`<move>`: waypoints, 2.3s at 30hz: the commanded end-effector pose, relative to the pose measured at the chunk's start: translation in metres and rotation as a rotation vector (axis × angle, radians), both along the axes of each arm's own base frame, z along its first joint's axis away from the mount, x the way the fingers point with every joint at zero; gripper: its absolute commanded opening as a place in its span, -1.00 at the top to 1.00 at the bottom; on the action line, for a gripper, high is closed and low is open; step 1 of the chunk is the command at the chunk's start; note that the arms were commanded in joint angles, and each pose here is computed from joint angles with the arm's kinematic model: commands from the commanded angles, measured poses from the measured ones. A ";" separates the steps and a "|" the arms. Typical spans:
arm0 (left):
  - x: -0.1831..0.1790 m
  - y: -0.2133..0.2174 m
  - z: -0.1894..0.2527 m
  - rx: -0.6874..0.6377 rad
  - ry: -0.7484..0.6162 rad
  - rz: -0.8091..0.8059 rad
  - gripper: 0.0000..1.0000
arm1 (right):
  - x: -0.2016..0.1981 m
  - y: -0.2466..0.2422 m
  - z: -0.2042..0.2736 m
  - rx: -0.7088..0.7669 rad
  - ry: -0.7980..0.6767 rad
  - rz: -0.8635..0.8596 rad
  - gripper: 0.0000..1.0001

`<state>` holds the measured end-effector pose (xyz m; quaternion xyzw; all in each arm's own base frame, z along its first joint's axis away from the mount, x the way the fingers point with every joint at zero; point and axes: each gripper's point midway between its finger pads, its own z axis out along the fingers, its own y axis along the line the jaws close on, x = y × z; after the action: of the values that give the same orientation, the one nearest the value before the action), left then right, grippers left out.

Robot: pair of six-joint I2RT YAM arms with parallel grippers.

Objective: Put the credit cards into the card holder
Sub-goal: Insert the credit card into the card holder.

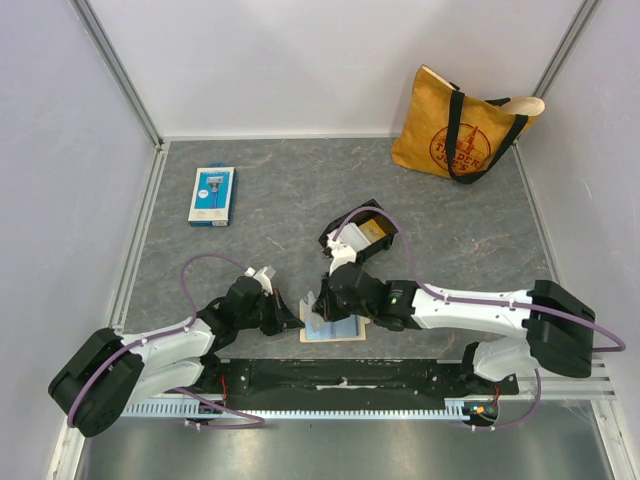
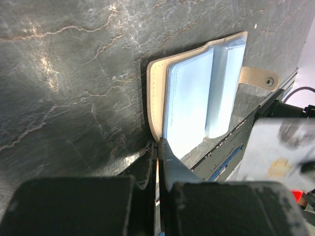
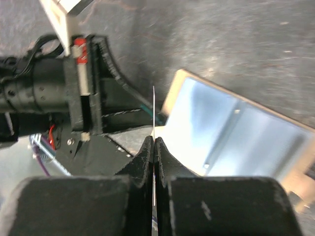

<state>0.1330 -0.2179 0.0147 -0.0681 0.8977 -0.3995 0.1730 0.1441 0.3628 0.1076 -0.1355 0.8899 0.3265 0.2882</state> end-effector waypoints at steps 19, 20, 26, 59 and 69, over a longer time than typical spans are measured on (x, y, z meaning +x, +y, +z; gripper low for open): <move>-0.001 0.007 -0.006 0.042 0.001 0.007 0.96 | 0.022 -0.116 -0.042 -0.127 0.095 -0.358 1.00; -0.001 0.006 -0.005 0.040 -0.001 0.005 0.96 | 0.022 -0.117 -0.044 -0.133 0.099 -0.359 1.00; 0.000 0.005 -0.005 0.044 0.002 0.001 0.96 | 0.020 -0.118 -0.057 -0.145 0.113 -0.362 1.00; 0.002 0.004 -0.006 0.044 0.005 0.003 0.96 | 0.023 -0.034 -0.018 0.108 0.131 -0.166 1.00; 0.001 0.005 -0.008 0.048 0.007 0.005 0.97 | 0.009 0.001 0.016 0.256 0.132 0.005 1.00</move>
<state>0.1336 -0.2183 0.0144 -0.0689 0.8994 -0.3967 0.1703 0.1569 0.3385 0.0890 -0.0469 0.8921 0.3807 0.2388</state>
